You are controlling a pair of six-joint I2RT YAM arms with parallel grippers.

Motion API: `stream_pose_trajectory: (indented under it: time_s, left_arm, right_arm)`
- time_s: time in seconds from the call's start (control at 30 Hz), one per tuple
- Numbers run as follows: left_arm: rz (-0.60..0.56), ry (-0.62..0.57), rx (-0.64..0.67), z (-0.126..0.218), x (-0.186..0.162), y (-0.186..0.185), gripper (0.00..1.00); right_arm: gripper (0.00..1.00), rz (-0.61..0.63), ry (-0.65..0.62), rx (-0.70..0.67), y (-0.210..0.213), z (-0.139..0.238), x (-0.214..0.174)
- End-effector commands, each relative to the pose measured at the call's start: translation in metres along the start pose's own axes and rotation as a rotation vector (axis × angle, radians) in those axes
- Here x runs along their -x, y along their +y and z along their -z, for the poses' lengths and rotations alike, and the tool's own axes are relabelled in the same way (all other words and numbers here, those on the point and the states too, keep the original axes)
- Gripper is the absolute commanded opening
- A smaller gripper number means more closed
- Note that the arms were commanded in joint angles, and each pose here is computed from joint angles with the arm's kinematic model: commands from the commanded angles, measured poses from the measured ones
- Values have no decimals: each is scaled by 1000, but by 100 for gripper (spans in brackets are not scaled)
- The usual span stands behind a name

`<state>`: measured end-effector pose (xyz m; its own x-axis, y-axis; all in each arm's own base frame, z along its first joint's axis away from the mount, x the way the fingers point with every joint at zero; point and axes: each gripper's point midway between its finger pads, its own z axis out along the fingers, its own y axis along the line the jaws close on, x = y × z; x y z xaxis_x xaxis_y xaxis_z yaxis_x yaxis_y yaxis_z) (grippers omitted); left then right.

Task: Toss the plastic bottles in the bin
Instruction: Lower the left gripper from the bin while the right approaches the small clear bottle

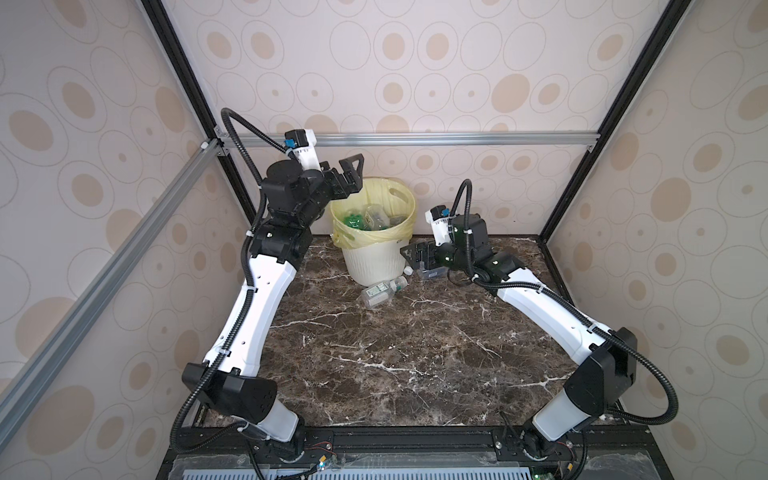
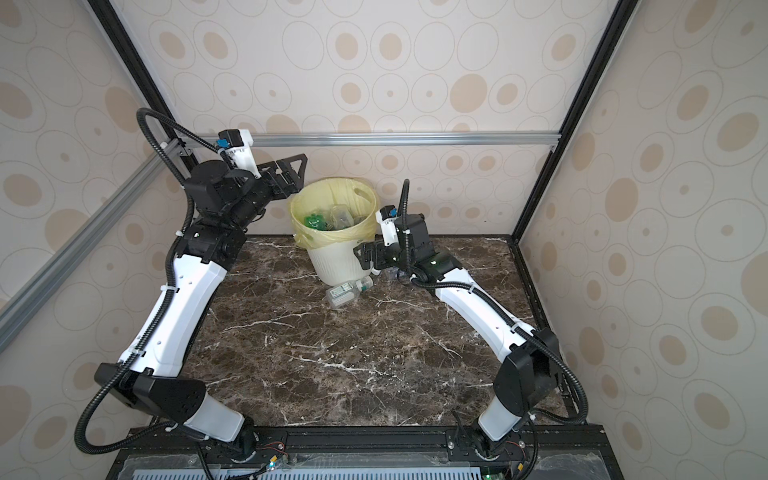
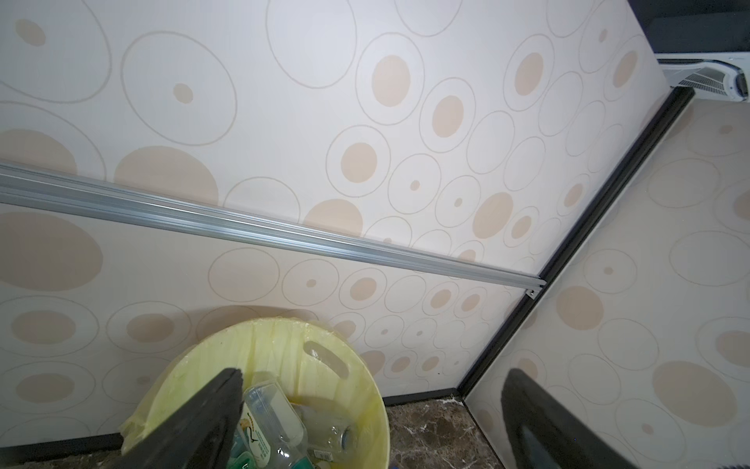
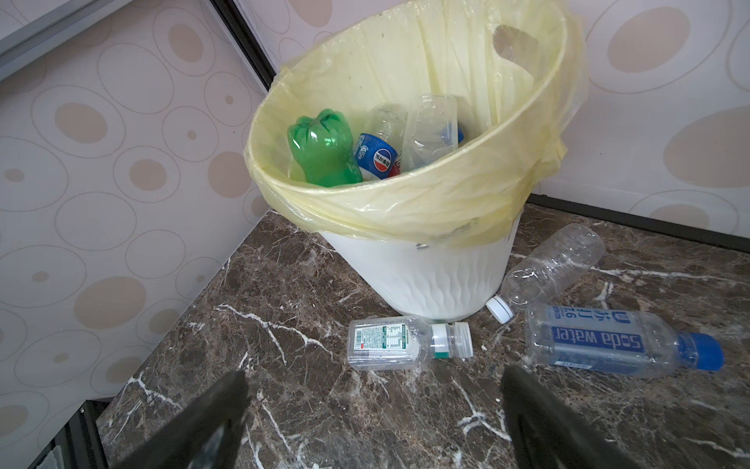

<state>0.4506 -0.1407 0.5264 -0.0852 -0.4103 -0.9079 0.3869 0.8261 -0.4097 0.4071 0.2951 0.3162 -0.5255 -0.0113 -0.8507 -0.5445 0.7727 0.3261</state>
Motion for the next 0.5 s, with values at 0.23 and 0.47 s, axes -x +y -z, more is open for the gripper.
stream_pose_trajectory:
  time_s: [0.23, 0.47]
  left_arm:
    - [94, 163, -82, 13, -90, 12, 99]
    - [128, 252, -72, 39, -146, 23, 99]
  right_arm:
    - [100, -27, 23, -113, -21, 0, -17]
    - [100, -75, 87, -230, -47, -2, -48]
